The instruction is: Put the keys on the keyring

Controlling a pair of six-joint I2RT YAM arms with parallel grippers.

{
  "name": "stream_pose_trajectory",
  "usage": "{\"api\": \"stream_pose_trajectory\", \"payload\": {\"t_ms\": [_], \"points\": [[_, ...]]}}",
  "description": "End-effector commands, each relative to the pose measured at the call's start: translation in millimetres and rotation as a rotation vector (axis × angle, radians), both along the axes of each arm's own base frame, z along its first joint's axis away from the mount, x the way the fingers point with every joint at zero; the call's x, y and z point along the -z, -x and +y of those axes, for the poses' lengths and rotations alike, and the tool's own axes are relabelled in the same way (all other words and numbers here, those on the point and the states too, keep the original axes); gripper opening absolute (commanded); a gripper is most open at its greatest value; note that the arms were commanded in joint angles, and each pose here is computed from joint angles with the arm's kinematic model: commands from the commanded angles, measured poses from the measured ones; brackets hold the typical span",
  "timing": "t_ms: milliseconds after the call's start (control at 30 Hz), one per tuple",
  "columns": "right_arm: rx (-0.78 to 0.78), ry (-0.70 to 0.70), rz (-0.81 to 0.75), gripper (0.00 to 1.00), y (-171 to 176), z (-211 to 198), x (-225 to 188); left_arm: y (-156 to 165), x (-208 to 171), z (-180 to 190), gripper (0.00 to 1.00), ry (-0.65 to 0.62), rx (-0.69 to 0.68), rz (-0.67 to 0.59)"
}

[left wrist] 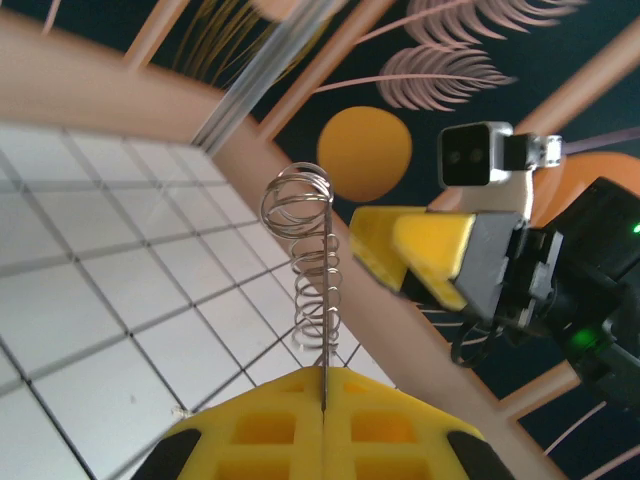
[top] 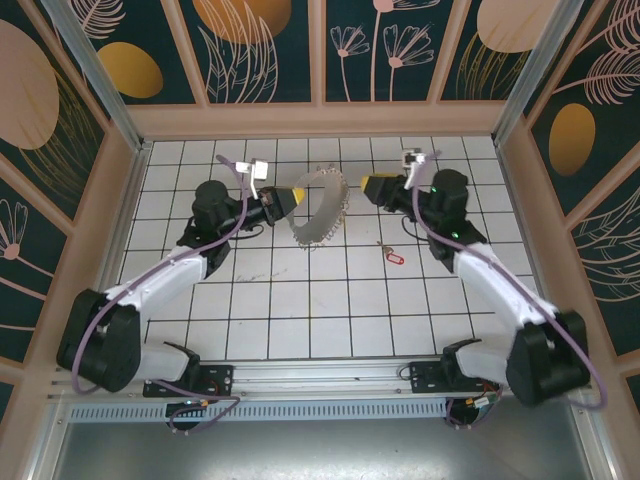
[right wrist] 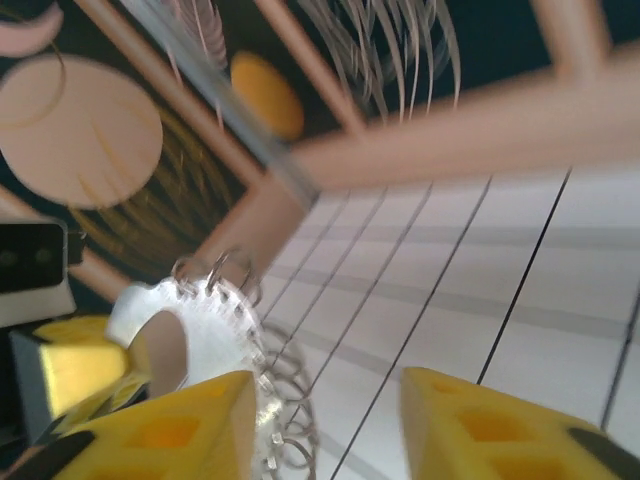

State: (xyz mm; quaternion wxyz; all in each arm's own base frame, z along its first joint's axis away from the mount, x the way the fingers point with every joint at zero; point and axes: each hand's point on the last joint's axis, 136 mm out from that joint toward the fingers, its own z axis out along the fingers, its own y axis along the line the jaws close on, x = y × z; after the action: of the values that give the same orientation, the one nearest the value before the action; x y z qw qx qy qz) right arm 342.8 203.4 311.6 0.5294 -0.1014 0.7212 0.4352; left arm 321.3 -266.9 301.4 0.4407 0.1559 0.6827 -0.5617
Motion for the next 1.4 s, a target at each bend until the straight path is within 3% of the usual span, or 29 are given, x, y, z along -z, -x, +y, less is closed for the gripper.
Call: {"api": "stream_pose_trajectory", "payload": {"t_ms": [0, 100, 267, 333, 467, 600, 833, 1100, 1367], "points": [[0.240, 0.069, -0.207, 0.62, 0.2, -40.8, -18.9, 23.6, -49.5, 2.8, 0.00, -0.114, 0.048, -0.410], [0.254, 0.098, -0.338, 0.58, 15.9, -48.0, -24.0, 22.2, -47.5, 11.9, 0.00, -0.274, -0.011, -0.550], [0.103, 0.224, -0.452, 0.43, 38.2, -23.3, -22.5, 37.1, -76.6, 10.5, 0.00, -0.342, 0.054, -0.671], [0.084, 0.269, -0.500, 0.38, 45.0, -13.9, -21.1, 40.5, -81.6, 8.2, 0.00, -0.357, 0.094, -0.658], [0.075, 0.398, -0.708, 0.37, 69.9, 12.1, -10.9, 39.4, -86.5, 6.2, 0.00, -0.398, 0.136, -0.601], [0.105, 0.413, -0.788, 0.32, 81.0, 20.1, 0.4, 30.4, -88.8, 8.5, 0.00, -0.445, 0.118, -0.525], [0.161, 0.484, -0.781, 0.29, 75.2, 32.2, 24.0, -3.7, -74.8, 9.3, 0.00, -0.612, 0.110, -0.176], [0.011, 0.435, -0.855, 0.30, 92.7, 62.4, 20.2, 11.3, -100.6, -2.5, 0.00, -0.526, 0.161, -0.269], [-0.048, 0.387, -0.892, 0.16, 104.8, 83.2, 18.6, 21.5, -106.0, -6.4, 0.00, -0.488, 0.211, -0.274]]}}
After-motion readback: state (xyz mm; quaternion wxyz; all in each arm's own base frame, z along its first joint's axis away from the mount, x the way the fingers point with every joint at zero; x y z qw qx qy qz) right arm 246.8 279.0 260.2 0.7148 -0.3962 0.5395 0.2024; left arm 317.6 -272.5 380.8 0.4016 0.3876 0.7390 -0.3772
